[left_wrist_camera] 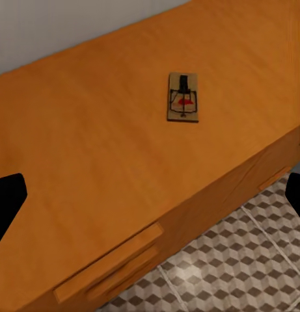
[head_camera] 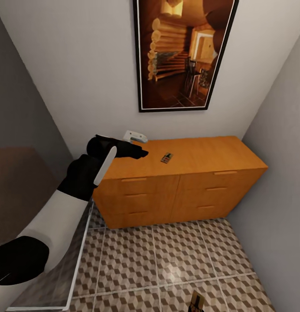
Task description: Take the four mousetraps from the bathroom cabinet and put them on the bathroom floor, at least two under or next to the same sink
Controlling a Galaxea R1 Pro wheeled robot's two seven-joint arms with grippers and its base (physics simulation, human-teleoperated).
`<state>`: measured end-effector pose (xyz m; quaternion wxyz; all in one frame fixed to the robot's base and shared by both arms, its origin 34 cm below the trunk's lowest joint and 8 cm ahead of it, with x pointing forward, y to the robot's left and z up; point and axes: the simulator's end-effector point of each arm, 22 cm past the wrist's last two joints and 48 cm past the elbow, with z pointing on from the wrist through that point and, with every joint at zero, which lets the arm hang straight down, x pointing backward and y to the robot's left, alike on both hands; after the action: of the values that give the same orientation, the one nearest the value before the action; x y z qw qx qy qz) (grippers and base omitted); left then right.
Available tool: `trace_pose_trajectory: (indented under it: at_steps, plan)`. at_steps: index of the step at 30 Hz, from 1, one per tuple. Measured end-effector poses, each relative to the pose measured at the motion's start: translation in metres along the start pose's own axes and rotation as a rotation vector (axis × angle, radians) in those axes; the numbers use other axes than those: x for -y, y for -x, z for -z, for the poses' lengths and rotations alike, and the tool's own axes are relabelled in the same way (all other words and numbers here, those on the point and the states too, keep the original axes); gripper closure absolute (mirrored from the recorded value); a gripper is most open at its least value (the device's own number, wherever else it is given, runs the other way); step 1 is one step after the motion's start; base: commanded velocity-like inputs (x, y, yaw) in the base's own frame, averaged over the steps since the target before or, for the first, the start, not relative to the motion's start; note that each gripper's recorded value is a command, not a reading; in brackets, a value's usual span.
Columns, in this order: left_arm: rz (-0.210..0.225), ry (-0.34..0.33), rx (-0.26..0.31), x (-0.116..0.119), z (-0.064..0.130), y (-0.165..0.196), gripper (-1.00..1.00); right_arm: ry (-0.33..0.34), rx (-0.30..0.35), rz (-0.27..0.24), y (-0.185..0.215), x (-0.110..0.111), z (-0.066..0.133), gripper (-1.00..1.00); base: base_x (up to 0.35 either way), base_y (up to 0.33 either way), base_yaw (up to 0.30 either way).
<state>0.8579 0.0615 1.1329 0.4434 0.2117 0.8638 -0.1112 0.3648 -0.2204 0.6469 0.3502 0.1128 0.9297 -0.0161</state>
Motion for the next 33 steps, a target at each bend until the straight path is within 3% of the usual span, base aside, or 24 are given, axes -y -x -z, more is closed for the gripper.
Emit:
trace_pose_trajectory:
  at_steps: [18,33]
  plan:
    - [-0.025,-0.003,-0.037,0.007,-0.008,-0.013,-1.00,0.002,0.000,-0.002,0.000,-0.002,0.000,1.00,0.012,-0.008,-0.037]
    - [-0.029,-0.002,-0.053,0.007,-0.011,-0.019,-1.00,0.002,0.000,-0.002,0.000,-0.002,0.000,1.00,0.112,-0.161,-0.139]
